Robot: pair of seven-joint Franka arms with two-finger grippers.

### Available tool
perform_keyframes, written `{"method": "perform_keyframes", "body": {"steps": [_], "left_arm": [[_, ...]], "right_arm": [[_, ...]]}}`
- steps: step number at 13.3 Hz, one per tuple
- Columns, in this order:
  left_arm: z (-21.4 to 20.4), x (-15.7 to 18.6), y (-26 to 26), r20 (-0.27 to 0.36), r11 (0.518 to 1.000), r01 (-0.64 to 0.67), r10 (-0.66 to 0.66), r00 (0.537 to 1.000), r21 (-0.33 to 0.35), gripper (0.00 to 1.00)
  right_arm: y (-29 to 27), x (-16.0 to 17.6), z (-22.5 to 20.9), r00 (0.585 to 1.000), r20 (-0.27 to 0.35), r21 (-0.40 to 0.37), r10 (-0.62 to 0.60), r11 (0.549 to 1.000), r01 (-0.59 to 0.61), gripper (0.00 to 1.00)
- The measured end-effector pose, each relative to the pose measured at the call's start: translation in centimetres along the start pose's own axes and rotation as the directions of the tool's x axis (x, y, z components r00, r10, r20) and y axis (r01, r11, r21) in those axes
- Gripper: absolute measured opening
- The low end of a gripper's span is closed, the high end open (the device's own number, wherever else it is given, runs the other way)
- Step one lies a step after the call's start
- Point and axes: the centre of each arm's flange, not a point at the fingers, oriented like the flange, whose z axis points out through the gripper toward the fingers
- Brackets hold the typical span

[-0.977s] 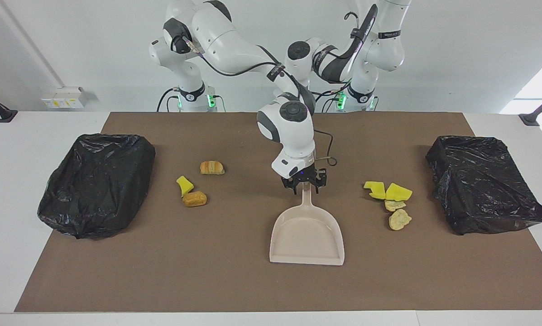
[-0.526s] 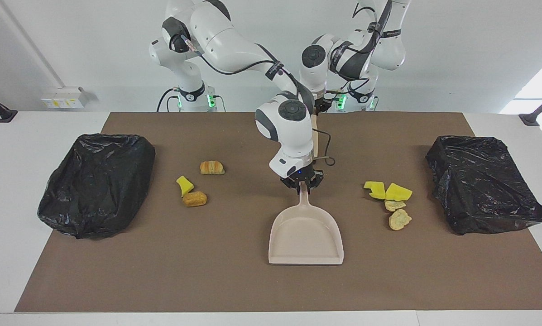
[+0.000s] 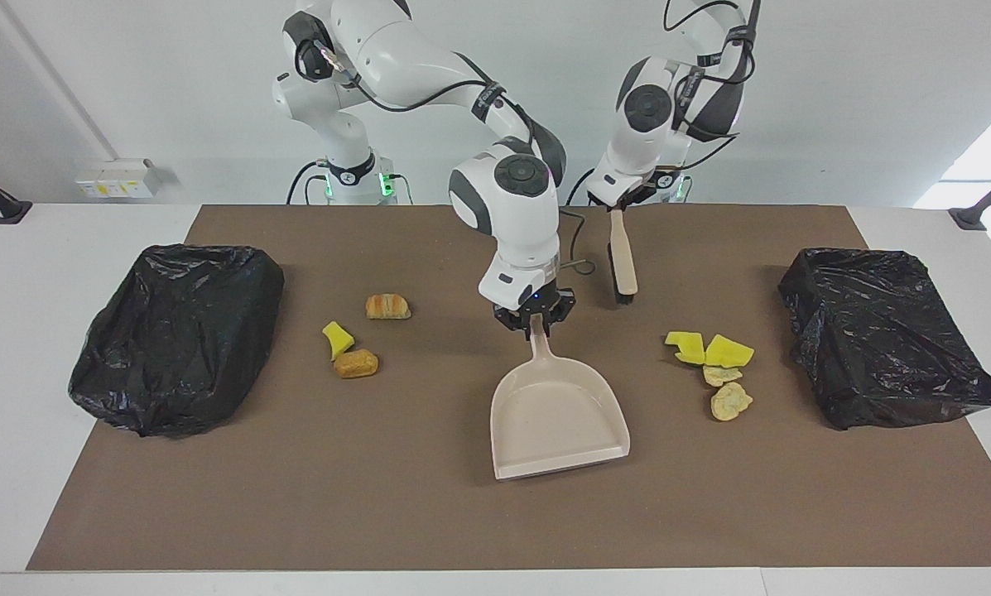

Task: Sweep and dump trash in bin

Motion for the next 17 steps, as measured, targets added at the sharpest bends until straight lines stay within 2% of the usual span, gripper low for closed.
{"method": "perform_keyframes", "body": {"steps": [2, 3, 5, 6, 8, 10, 12, 14, 17], "left_arm": [[-3.3, 1.1, -5.1, -0.025, 0.998, 0.043, -0.045, 0.999, -0.051, 0.27], [-3.9, 1.9, -7.4, -0.038, 0.997, 0.056, -0.058, 0.998, -0.054, 0.27], [-4.5, 4.0, -11.5, -0.083, 0.994, 0.097, -0.101, 0.991, -0.046, 0.27], [-5.1, 5.5, -13.4, -0.114, 0.989, 0.133, -0.139, 0.984, -0.060, 0.27], [-6.5, 9.1, -16.9, -0.154, 0.980, 0.186, -0.195, 0.969, -0.070, 0.27], [-6.4, 12.9, -18.8, -0.183, 0.975, 0.213, -0.220, 0.958, -0.055, 0.27], [-4.2, 15.4, -19.5, -0.163, 0.977, 0.213, -0.212, 0.964, -0.012, 0.27], [-2.1, 16.5, -18.9, -0.130, 0.980, 0.199, -0.196, 0.972, 0.007, 0.27], [0.0, 16.9, -17.6, -0.136, 0.984, 0.178, -0.174, 0.975, 0.012, 0.27]], "right_arm": [[4.4, 0.1, -2.4, 0.989, 0.059, -0.021, -0.133, 0.991, 0.134, 0.31], [6.3, 0.0, -3.4, 0.974, 0.088, -0.022, -0.207, 0.977, 0.210, 0.31], [9.2, -0.7, -4.3, 0.920, 0.148, -0.003, -0.363, 0.930, 0.367, 0.31], [10.4, -1.1, -4.2, 0.879, 0.180, 0.016, -0.442, 0.895, 0.446, 0.31], [12.1, -1.7, -3.6, 0.771, 0.218, 0.071, -0.598, 0.798, 0.599, 0.31], [12.9, -2.7, -2.7, 0.699, 0.244, 0.109, -0.672, 0.735, 0.669, 0.31], [13.6, -3.8, -1.9, 0.610, 0.253, 0.150, -0.751, 0.653, 0.742, 0.31], [14.6, -4.6, -1.5, 0.517, 0.238, 0.177, -0.822, 0.560, 0.809, 0.31], [15.1, -5.9, 0.2, 0.423, 0.221, 0.158, -0.879, 0.460, 0.874, 0.31]]}}
